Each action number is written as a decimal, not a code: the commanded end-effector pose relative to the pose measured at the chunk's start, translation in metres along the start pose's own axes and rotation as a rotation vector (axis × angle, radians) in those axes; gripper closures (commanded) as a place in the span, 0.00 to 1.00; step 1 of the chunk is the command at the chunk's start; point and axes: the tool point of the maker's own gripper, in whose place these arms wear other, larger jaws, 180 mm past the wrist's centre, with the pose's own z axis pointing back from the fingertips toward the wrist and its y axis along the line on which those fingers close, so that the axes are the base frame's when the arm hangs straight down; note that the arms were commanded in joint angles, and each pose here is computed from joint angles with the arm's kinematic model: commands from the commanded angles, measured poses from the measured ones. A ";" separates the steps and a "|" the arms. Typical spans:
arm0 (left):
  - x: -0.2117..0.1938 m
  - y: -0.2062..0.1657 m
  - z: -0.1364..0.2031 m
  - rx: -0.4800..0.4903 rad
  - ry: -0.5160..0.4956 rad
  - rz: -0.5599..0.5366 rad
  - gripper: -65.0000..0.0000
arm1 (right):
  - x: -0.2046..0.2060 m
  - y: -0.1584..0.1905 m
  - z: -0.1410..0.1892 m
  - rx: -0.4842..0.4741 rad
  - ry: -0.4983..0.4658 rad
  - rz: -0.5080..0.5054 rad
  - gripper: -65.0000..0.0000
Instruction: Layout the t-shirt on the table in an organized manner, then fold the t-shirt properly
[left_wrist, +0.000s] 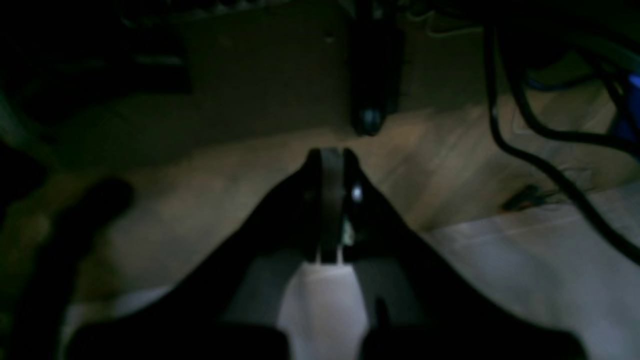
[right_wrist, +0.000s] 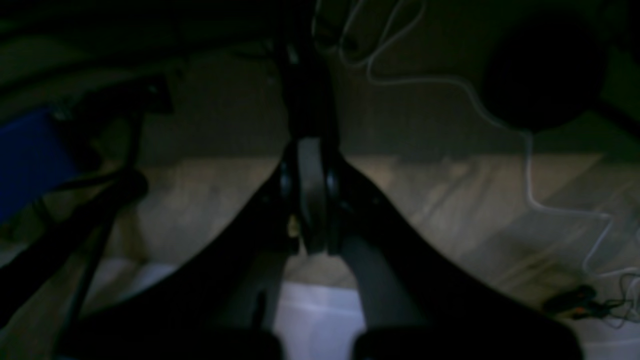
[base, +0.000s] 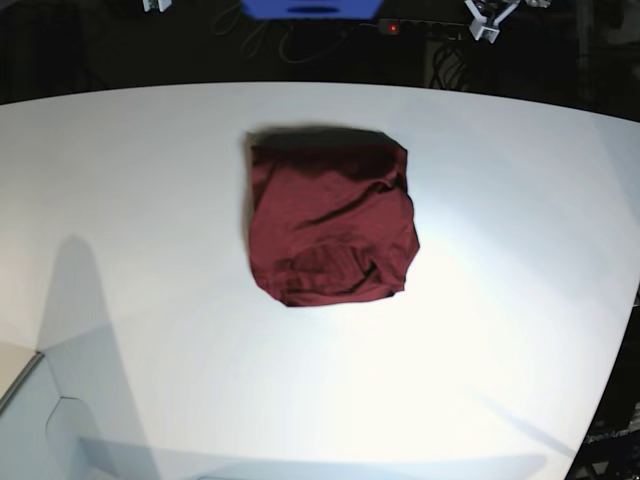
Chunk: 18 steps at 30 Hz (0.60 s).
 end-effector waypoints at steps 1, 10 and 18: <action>0.002 0.005 -0.003 -0.005 -0.016 0.021 1.00 | 0.000 -0.001 -0.004 0.014 -0.008 -0.014 1.00; 0.031 0.003 -0.041 -0.027 -0.080 0.117 1.00 | 0.011 0.017 -0.040 0.131 -0.090 -0.136 1.00; 0.066 0.019 -0.053 0.178 -0.100 0.072 1.00 | 0.017 -0.017 -0.058 -0.146 -0.130 -0.015 1.00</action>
